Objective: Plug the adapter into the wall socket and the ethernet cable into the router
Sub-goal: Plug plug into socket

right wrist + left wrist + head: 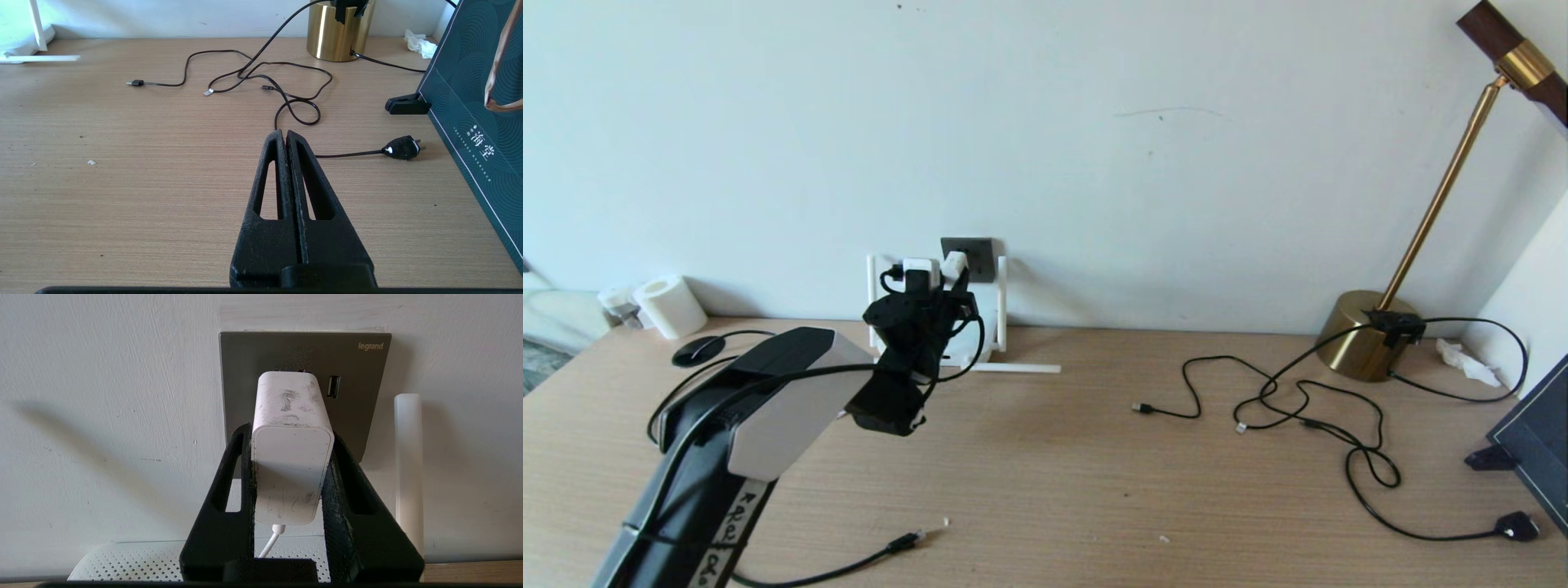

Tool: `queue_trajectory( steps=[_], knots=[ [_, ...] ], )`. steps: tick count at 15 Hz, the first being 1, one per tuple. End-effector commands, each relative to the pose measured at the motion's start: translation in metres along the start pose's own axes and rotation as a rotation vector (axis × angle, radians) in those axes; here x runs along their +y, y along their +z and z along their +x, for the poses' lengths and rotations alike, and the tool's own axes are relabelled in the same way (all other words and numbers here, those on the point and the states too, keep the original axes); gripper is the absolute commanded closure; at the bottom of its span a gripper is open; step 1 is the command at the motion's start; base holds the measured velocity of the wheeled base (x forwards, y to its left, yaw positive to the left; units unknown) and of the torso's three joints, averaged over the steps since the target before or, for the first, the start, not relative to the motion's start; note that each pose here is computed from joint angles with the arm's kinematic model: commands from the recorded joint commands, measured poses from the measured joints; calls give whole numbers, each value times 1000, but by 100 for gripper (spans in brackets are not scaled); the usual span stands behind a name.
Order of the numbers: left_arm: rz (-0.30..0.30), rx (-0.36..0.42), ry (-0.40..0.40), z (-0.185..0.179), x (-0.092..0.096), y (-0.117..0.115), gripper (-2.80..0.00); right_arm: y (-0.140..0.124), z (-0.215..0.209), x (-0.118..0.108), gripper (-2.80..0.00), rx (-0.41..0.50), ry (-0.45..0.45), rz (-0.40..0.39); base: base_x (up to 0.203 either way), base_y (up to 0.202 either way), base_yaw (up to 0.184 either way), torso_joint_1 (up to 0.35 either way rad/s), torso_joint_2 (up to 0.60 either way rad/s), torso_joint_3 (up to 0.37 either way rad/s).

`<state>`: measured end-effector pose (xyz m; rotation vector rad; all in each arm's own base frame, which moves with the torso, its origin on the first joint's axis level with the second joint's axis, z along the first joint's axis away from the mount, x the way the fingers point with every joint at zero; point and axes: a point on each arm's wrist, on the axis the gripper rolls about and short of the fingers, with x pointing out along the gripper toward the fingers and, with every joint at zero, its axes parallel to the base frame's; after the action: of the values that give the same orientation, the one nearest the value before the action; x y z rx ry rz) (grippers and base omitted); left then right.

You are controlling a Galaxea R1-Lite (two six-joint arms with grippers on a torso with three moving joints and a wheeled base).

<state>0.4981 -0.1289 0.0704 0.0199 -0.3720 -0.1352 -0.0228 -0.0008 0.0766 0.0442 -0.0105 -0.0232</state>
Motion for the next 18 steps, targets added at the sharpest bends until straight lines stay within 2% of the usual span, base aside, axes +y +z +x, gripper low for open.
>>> queue_trajectory(
  steps=[1,18],
  knots=[
    [-1,-18,1,3,0,4,0,0,0,0,0,1,0,0,0,0,0,0,0,0],
    [3,-22,12,14,5,4,0,0,0,0,0,1,0,0,0,0,0,0,0,0]
  ],
)
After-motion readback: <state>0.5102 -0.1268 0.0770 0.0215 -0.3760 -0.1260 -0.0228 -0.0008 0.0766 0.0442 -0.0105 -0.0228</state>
